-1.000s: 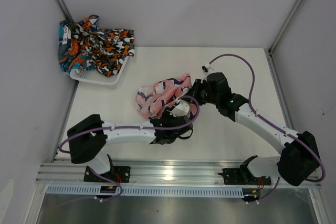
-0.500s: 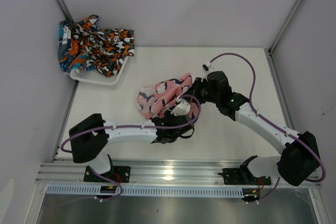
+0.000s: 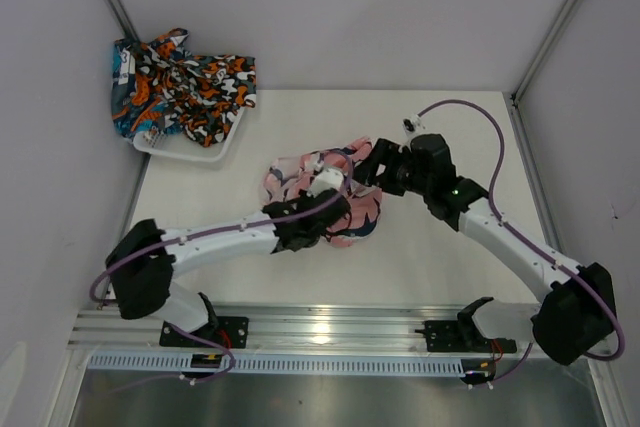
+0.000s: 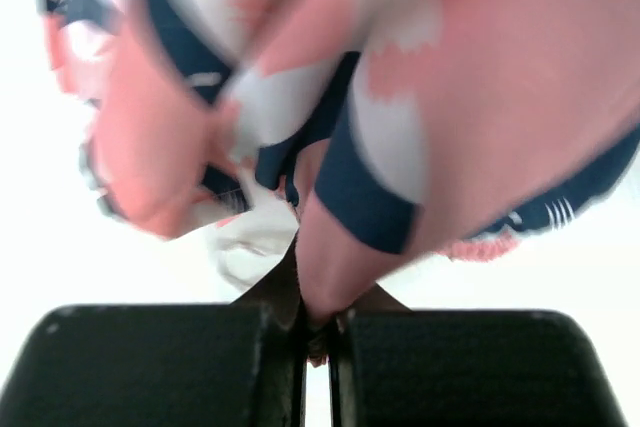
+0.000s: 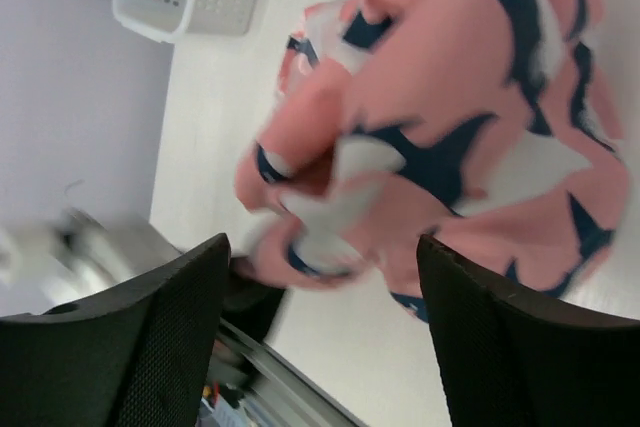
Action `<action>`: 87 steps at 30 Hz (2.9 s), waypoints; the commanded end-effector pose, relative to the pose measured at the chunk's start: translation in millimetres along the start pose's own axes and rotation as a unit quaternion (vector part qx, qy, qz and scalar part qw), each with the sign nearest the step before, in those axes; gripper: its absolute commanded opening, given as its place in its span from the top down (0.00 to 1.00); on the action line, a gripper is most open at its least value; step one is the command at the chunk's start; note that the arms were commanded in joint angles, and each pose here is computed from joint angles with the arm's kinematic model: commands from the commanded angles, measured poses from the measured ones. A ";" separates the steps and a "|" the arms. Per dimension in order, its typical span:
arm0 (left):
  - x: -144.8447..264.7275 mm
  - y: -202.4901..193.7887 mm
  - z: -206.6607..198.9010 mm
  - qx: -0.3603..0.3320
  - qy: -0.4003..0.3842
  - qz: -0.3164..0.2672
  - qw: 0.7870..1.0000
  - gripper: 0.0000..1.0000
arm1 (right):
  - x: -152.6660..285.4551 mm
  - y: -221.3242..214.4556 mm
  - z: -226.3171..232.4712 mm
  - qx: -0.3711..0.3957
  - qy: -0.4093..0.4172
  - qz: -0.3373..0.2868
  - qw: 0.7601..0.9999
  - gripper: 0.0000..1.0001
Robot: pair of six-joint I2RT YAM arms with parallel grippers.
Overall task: Fold and stack the shorts
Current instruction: Flatten the shorts out
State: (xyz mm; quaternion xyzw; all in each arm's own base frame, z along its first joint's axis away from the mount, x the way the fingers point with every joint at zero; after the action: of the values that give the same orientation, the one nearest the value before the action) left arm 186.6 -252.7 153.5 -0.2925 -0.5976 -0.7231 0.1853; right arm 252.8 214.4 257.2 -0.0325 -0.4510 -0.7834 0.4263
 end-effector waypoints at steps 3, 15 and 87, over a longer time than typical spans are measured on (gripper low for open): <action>32.3 59.1 50.0 0.147 -0.064 -0.047 0.986 1.00 | 31.6 -31.0 -27.2 0.014 0.000 0.001 1.000 0.20; 81.2 112.6 77.9 0.282 -0.169 -0.060 0.943 1.00 | 32.7 -115.3 -31.1 0.060 0.084 0.019 0.994 0.27; 140.3 192.5 74.8 0.422 -0.210 -0.083 0.878 1.00 | 9.3 -108.9 35.7 0.311 -0.277 -0.119 0.901 0.49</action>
State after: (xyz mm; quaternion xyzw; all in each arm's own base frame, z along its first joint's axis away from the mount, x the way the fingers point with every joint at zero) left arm 217.4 -215.5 374.8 -0.2930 -0.8790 -0.3485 0.1415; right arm 157.1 274.7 198.2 -0.0428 -0.7756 -0.5905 0.2187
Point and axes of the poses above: each gripper's point midway between its finger pads, its own x axis back along the fingers, its own z axis along the line the jaws close on, y = z × x, the point moved 8 cm from there along x, back along the fingers, and after that the axes turned 8 degrees about x, right-handed, at the moved point
